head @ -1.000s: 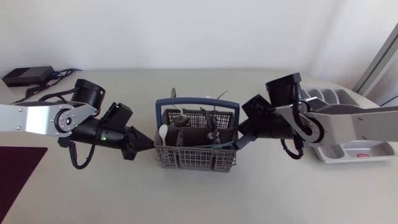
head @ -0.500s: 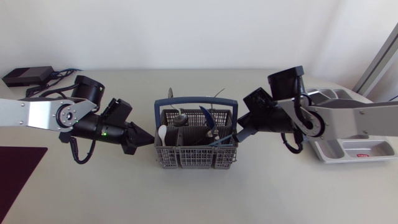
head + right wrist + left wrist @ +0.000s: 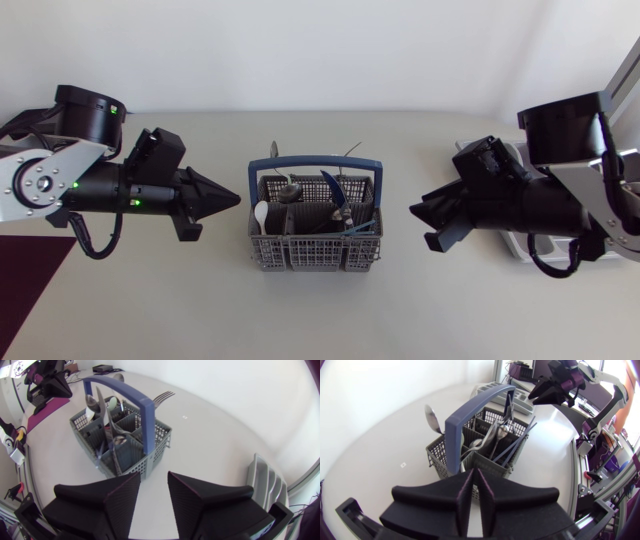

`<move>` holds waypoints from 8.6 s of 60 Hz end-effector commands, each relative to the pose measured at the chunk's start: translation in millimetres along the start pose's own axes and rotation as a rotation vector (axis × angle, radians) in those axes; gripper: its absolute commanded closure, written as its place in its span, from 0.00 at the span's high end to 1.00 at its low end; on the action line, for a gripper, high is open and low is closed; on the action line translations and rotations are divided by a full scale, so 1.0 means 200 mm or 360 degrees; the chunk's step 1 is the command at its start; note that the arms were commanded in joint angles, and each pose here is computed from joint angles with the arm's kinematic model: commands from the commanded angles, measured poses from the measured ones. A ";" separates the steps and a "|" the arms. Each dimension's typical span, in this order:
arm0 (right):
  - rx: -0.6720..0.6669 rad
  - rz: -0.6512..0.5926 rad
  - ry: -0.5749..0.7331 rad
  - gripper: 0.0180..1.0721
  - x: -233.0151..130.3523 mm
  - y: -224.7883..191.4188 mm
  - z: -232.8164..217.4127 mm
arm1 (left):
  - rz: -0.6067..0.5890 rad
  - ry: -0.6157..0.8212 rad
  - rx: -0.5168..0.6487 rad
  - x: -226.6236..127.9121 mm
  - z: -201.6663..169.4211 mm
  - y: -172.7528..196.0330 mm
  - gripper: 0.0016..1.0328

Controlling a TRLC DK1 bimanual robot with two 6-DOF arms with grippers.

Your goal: Sort the cutlery from the basket into the organizer compartments.

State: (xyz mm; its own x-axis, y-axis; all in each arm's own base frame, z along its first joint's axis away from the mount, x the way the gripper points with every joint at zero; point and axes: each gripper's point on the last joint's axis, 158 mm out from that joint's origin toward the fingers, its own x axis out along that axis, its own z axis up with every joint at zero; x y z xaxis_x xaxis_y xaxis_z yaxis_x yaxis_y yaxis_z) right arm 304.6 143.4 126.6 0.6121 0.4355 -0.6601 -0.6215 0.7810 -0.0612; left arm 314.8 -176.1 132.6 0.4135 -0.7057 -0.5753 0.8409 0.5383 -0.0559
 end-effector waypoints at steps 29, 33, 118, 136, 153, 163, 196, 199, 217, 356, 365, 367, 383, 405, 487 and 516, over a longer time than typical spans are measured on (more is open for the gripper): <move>0.0167 0.0298 0.0011 0.45 -0.06 0.22 0.08 | -0.0052 0.0082 0.0298 0.03 0.01 -0.34 0.11; 0.0175 0.0317 0.0025 0.45 -0.05 0.24 0.08 | -0.0054 0.0091 0.0331 0.04 0.01 -0.36 0.11; 0.0075 0.0472 0.0087 0.07 0.05 0.44 0.18 | -0.0041 0.0100 0.0432 0.13 0.02 -0.42 0.17; -0.0003 0.0476 0.0107 0.07 -0.10 0.43 0.19 | -0.0043 0.0095 0.0470 0.13 0.03 -0.43 0.22; -0.0050 0.0467 0.0068 0.07 -0.34 0.40 0.22 | -0.0011 0.0078 0.0567 0.14 0.08 -0.44 0.29; -0.0066 0.0473 0.0013 0.07 -0.49 0.42 0.26 | 0.0022 0.0034 0.0706 0.16 0.16 -0.49 0.37; -0.0086 0.0548 -0.0066 0.07 -0.63 0.54 0.27 | 0.0241 -0.0020 0.1048 0.30 0.30 -0.62 0.53; -0.0090 0.0559 -0.0069 0.07 -0.64 0.55 0.26 | 0.0250 -0.0019 0.1052 0.30 0.31 -0.62 0.53; -0.0090 0.0567 -0.0063 0.07 -0.63 0.56 0.24 | 0.0275 -0.0044 0.1062 0.35 0.35 -0.62 0.31; 0.0117 0.0450 -0.0249 0.06 -0.40 0.38 0.42 | -0.0124 -0.0176 0.0258 0.29 0.71 -0.50 0.82; 0.0148 0.0336 -0.0184 0.06 -0.45 0.21 0.31 | -0.0007 -0.0099 0.0397 0.32 0.63 -0.42 0.82; 0.0161 0.0313 -0.0166 0.06 -0.45 0.17 0.29 | 0.0012 -0.0076 0.0443 0.33 0.61 -0.43 0.82; 0.0310 0.0070 0.0088 0.06 -0.41 -0.22 0.02 | 0.0109 0.0113 0.0812 0.47 0.45 -0.55 0.82; 0.0565 -0.0203 0.0437 0.06 -0.31 -0.78 -0.35 | 0.0149 0.0299 0.1101 0.62 0.31 -0.61 0.81; 0.0803 -0.0472 0.0883 0.23 0.42 -1.47 -0.95 | 0.0229 0.0365 0.1254 0.66 0.16 -0.54 0.82; 0.0642 -0.0593 0.0744 0.82 0.18 -1.35 -0.83 | 0.0177 0.0341 0.1367 0.74 0.18 -0.66 0.57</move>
State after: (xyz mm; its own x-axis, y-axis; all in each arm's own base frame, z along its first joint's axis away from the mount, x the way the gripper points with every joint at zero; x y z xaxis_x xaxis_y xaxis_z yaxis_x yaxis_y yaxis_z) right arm 425.8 -135.8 -17.6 0.3993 -0.0591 -0.9149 -0.1010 0.9890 -0.1080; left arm 277.3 -361.4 93.5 0.5126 -0.5315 -0.6744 0.8119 0.0445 0.5821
